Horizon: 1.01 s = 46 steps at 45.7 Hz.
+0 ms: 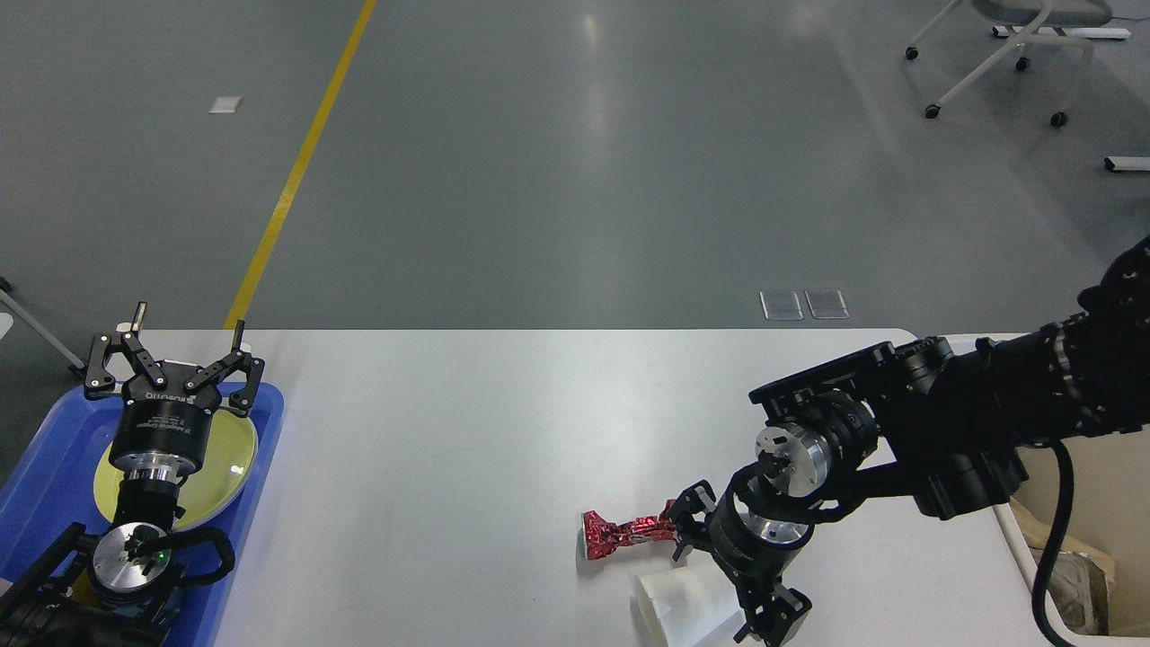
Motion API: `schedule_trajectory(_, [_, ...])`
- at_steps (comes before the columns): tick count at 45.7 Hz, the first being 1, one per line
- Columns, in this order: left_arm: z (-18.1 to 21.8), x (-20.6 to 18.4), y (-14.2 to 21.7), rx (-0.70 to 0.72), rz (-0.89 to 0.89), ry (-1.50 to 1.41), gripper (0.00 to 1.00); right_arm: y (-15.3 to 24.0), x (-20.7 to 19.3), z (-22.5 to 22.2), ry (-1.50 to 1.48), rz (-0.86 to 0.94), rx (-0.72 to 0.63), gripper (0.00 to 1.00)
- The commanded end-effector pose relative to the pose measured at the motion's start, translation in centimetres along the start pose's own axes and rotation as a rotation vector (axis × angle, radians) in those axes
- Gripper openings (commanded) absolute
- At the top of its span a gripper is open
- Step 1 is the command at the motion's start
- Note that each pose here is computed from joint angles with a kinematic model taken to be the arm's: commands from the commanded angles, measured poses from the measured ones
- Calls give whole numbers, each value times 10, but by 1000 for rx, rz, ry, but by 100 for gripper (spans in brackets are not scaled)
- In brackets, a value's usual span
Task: Tidy desktop
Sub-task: 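Lower the right gripper onto the paper cup rim and grasp it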
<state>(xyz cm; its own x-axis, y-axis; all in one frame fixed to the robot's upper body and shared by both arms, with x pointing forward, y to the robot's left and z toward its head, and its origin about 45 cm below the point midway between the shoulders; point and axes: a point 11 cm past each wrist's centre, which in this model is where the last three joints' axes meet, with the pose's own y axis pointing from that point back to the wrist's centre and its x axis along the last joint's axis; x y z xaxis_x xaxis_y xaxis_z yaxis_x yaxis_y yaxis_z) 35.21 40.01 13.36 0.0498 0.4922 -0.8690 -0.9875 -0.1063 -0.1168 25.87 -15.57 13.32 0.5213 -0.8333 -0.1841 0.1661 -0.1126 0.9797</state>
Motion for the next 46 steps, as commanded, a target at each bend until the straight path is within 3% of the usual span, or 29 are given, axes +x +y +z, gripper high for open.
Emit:
schedule_trajectory(1, [0,0,0,0,0,0,96,-13,-9,-5,-39,-63,23,100])
schedule_trajectory(22, [0,0,0,1,0,-1,96,-63,4,-19,-129,-37,46,100])
schedule_trajectory(29, [0,0,0,1,0,-1,96,-70,6,-13,-108,-19,36,96])
schedule_trajectory(32, [0,0,0,1,0,-1,96,-70,5,-13,-112,-20,33,78])
schedule_trajectory(36, [0,0,0,1,0,-1,96,-69,3,-12,-122,-32,29,43])
schedule_trajectory(46, [0,0,0,1,0,-1,96,-69,1,-11,-155,-49,23,21])
